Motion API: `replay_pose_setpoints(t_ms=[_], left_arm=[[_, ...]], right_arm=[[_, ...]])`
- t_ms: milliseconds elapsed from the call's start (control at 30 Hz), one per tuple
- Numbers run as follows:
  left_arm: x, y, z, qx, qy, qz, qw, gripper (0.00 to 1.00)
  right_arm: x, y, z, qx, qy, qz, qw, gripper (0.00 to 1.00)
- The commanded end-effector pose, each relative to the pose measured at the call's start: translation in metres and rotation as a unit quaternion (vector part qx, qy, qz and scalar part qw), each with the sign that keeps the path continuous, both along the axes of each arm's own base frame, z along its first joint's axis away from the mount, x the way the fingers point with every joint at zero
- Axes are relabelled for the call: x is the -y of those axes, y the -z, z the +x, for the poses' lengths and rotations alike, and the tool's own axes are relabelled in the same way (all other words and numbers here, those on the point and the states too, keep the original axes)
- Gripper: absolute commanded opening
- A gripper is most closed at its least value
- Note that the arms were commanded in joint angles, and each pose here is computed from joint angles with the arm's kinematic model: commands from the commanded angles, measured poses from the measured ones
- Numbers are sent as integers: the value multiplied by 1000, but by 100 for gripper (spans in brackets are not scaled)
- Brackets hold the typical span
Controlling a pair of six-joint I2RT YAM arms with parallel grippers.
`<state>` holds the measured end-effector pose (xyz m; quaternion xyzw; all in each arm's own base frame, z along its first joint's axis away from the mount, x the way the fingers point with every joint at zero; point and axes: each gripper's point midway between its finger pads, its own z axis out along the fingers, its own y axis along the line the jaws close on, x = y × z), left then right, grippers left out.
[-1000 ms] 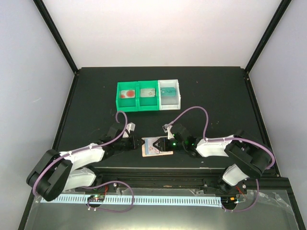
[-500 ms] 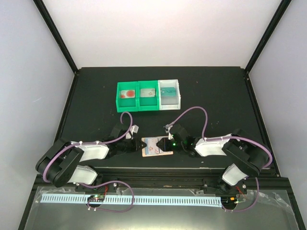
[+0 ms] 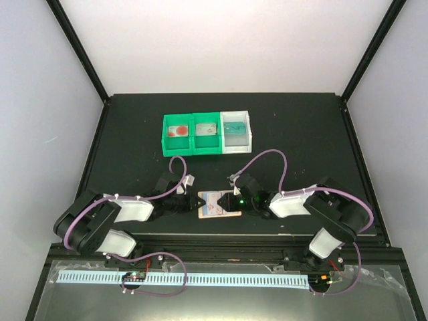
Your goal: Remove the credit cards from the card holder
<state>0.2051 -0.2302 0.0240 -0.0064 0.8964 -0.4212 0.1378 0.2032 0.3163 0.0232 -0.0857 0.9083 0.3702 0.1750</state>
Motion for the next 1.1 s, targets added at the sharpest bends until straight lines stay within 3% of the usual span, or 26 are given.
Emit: replay_pose_setpoints(t_ms=[0, 267, 967, 1067], left_arm=[[-1, 5, -2, 0, 2, 6, 1000, 2], [-3, 7, -1, 0, -2, 14, 1000, 2], [-4, 3, 0, 3, -7, 14, 1000, 2], [0, -6, -1, 12, -1, -1, 1000, 8]], right_arm=[[-3, 0, 4, 1, 5, 2, 1000, 15], [1, 0, 5, 1, 13, 2, 1000, 1], [24, -26, 0, 40, 8, 11, 999, 1], [29, -32, 0, 53, 4, -3, 999, 1]])
